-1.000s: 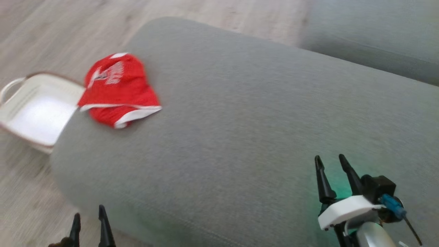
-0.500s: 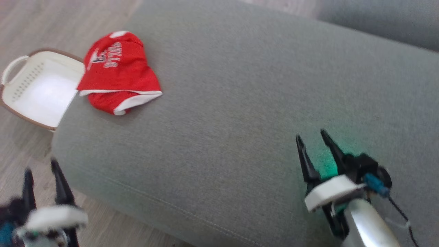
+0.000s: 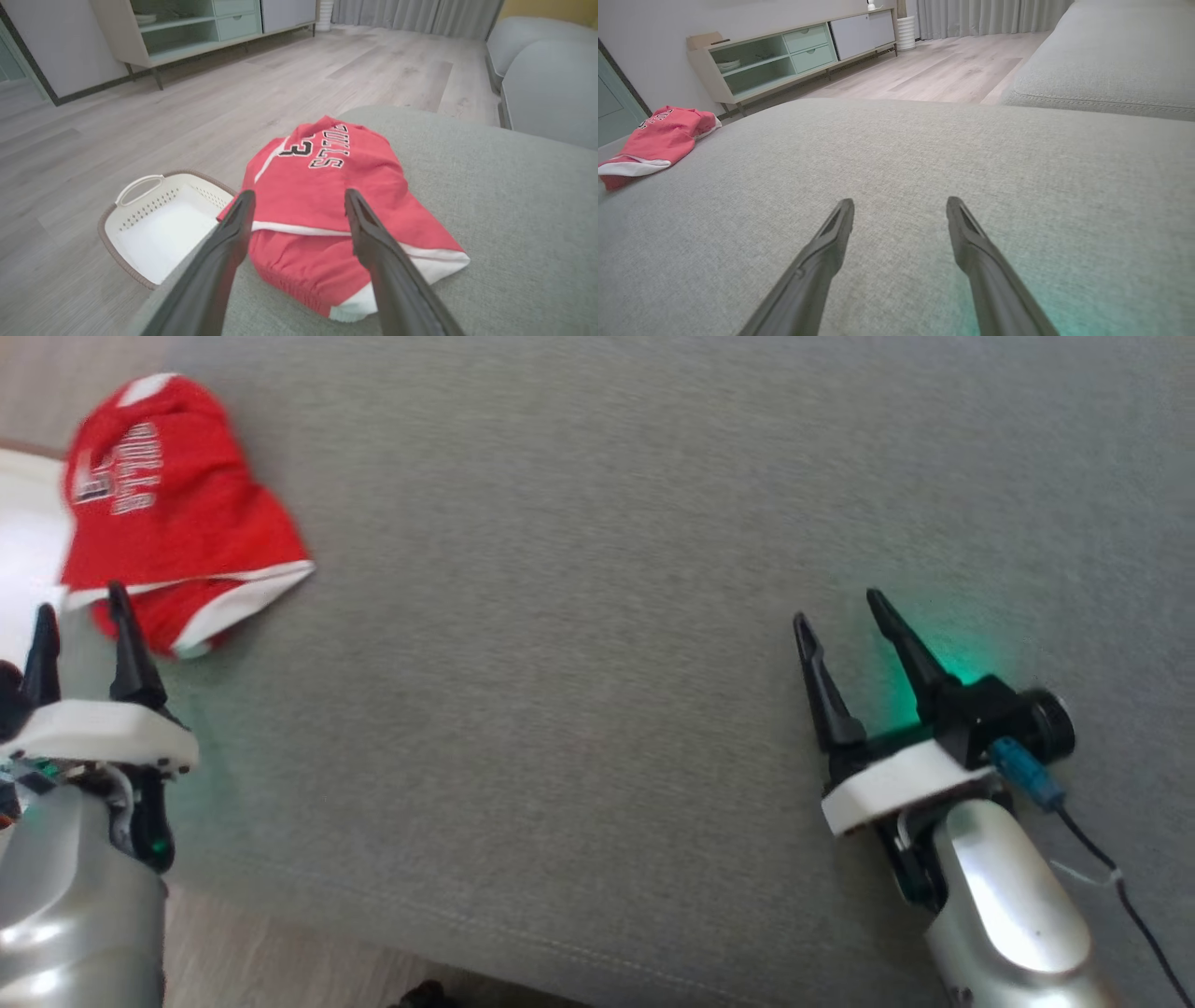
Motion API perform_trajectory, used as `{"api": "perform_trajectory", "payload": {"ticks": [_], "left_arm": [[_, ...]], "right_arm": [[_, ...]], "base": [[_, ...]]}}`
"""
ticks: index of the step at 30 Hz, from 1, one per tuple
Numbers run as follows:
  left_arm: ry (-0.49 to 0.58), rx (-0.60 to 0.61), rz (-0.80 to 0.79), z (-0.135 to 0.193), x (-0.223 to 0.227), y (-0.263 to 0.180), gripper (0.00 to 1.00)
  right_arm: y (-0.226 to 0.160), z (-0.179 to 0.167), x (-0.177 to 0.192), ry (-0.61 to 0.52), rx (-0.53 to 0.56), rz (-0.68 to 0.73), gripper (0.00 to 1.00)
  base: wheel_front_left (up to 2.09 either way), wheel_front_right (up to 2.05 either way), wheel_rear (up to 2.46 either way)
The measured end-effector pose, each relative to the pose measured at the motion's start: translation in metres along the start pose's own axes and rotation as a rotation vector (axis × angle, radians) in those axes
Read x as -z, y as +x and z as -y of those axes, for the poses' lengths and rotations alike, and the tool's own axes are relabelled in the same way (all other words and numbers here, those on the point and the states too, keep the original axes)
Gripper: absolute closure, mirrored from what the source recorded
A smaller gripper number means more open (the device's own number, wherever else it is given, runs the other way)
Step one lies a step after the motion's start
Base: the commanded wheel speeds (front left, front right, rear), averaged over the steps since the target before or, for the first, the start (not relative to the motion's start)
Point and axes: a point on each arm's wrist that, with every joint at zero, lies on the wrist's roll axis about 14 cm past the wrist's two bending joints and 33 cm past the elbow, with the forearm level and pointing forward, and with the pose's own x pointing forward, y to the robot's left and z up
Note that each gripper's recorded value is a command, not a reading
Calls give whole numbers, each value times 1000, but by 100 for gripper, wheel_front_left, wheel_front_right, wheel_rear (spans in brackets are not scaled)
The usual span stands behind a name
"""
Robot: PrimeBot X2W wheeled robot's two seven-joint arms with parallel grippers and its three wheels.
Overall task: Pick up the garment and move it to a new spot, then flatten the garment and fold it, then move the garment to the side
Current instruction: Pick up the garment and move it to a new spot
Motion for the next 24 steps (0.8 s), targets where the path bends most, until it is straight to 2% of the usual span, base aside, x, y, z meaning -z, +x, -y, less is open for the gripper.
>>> {"api": "perform_trajectory", "payload": {"ticks": [8, 14, 15, 16, 17, 24], "left_arm": [[-26, 63, -187, 34, 39, 34, 0], [-124, 51, -358, 47, 78, 38, 0], [-120, 50, -359, 46, 77, 40, 15], [-119, 49, -360, 45, 77, 41, 75], [-113, 51, -353, 45, 75, 42, 100], [-85, 101, -197, 50, 38, 46, 100]], "right_arm": [[-4, 32, 0, 3, 69, 24, 0], [-7, 51, 1, 5, 116, 32, 0], [-7, 54, 1, 5, 123, 33, 0], [-7, 56, 1, 7, 129, 34, 0], [-8, 57, 1, 7, 134, 34, 0], [-13, 62, -6, 3, 156, 38, 0]], "base": [[0, 0, 0], [0, 0, 0], [0, 0, 0], [0, 0, 0], [0, 0, 0], [0, 0, 0]]}}
